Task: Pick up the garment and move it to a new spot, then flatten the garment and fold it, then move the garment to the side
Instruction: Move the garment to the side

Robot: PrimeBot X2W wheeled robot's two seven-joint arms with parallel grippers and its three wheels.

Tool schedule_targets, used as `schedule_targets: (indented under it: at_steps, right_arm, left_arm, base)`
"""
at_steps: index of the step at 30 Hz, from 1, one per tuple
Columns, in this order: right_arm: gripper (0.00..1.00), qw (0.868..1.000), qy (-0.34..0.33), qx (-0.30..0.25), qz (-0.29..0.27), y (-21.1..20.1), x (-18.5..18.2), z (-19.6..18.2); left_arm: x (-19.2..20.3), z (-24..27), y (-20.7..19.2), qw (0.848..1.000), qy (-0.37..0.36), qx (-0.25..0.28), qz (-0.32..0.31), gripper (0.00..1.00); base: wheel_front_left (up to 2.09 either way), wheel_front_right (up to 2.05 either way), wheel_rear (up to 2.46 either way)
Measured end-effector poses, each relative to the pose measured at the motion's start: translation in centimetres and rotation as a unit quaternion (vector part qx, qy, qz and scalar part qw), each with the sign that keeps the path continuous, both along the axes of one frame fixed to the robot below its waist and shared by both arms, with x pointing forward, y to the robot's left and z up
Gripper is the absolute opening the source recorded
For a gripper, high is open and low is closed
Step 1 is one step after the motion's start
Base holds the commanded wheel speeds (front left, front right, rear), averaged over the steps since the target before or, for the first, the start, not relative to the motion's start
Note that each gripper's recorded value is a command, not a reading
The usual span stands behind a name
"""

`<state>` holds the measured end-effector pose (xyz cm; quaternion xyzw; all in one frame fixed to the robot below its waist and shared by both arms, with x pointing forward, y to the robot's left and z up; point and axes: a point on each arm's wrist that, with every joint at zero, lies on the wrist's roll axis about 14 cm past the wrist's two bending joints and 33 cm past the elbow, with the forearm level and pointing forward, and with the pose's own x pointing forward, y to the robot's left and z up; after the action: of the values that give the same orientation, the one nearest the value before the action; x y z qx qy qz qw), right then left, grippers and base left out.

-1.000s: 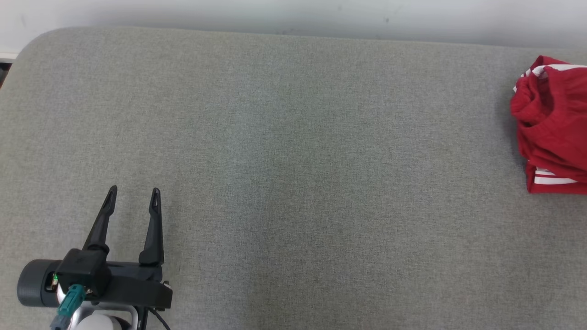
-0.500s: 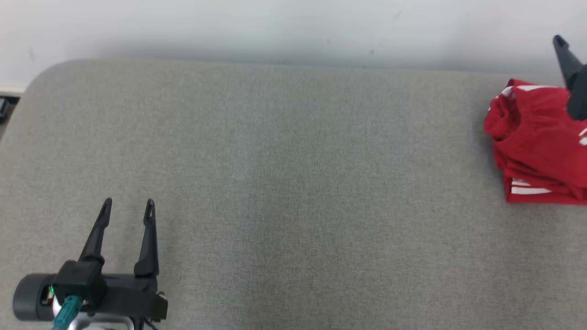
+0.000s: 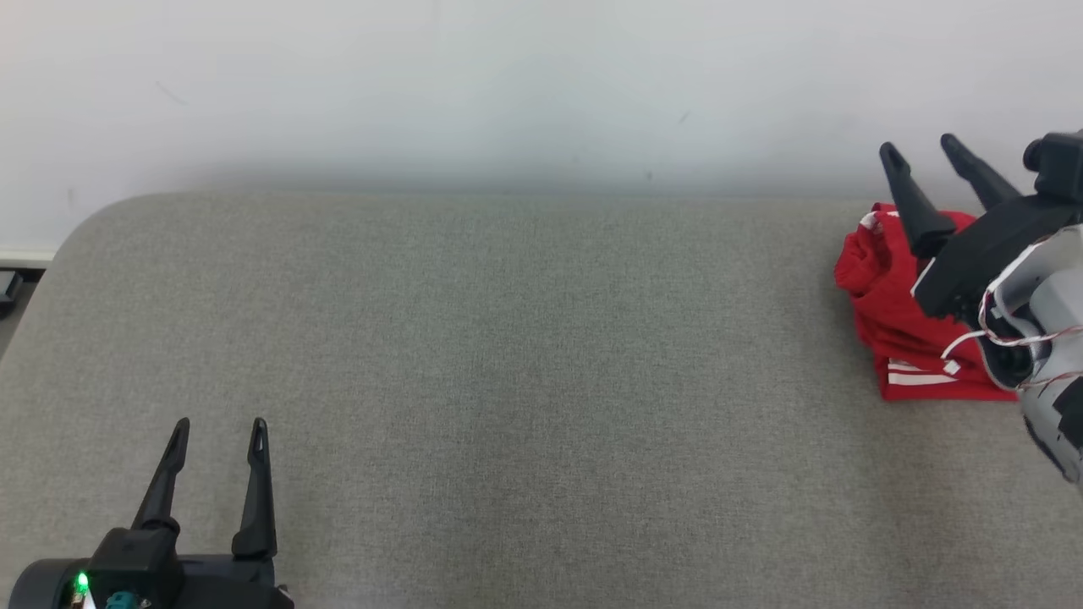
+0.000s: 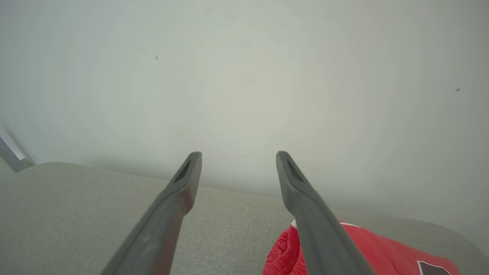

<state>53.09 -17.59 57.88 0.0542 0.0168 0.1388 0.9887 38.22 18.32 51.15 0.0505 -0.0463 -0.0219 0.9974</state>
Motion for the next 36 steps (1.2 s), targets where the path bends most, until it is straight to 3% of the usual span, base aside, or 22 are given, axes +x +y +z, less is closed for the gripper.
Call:
schedule_targets:
  at_steps: [7, 26, 36]
  right_arm:
    - [1.00, 0.998, -0.048, 0.038, 0.003, 0.3, -2.3, 2.3]
    - [1.00, 0.984, -0.091, 0.135, -0.073, -2.0, -11.1, -0.9]
    - [1.00, 0.983, -0.076, 0.134, -0.104, -1.8, -14.2, -3.7]
  left_arm:
    - [-1.0, 0.9, 0.1, 1.000, -0.013, 0.004, 0.000, 1.00]
    - [-2.6, 1.7, 1.1, 1.000, -0.027, 0.006, 0.014, 1.00]
    - [-3.0, 1.5, 1.6, 0.999, -0.024, 0.006, 0.022, 1.00]
  base:
    - [0.00, 0.00, 0.00]
    - [0.00, 0.00, 0.00]
    - [0.00, 0.00, 0.00]
